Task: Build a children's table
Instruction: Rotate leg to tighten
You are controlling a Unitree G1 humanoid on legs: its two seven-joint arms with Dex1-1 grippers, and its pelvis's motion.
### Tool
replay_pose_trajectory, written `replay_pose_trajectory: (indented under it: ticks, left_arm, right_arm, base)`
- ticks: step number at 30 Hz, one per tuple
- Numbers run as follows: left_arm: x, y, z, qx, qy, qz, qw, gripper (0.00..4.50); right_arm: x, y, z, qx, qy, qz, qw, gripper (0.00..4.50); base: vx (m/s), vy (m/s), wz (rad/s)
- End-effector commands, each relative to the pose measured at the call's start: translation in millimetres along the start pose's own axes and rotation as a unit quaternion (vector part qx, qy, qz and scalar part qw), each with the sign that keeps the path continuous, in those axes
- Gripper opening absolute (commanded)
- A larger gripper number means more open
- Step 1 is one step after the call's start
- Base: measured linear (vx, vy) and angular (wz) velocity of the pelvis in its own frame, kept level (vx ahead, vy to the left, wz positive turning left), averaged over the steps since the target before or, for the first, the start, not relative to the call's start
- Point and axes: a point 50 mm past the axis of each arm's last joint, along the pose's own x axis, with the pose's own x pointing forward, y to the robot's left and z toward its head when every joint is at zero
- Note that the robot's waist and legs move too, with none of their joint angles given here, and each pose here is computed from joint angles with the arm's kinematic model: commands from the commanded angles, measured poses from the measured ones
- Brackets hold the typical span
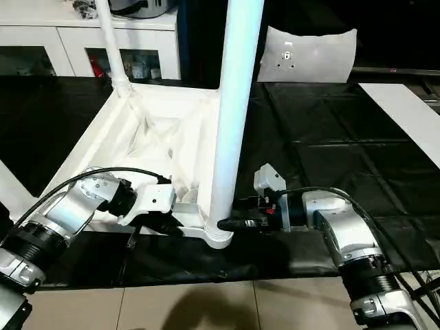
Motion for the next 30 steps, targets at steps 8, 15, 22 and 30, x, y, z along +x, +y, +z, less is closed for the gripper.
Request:
replay_pose_trajectory:
  ticks: [8, 15, 22, 30]
  left_arm:
    - [12.5, 13.6, 18.7, -0.064, -0.035, 0.061, 0.995, 0.0]
    - [27.7, 38.6, 40.6, -0.147, -0.073, 0.18, 0.97, 0.0]
    - [39.2, 54.5, 64.1, -0.178, -0.109, 0.251, 0.945, 0.0]
    - [37.3, 55.6, 60.9, -0.174, -0.088, 0.26, 0.946, 0.0]
  right_arm:
    - [22.5, 3.8, 5.0, 0.03, -0.049, -0.08, 0.995, 1.88]
    - [59.8, -11.7, 7.8, 0.096, -0.076, -0.264, 0.957, 1.88]
    - [84.1, -23.5, 21.0, 0.136, -0.111, -0.373, 0.911, 2.43]
    - [69.6, -24.0, 23.6, 0.112, -0.134, -0.402, 0.899, 3.06]
  base:
    - [0.0, 0.0, 0.0]
    - [0.0, 0.0, 0.0]
    - [0.0, 0.0, 0.0]
    - [0.0, 0.0, 0.0]
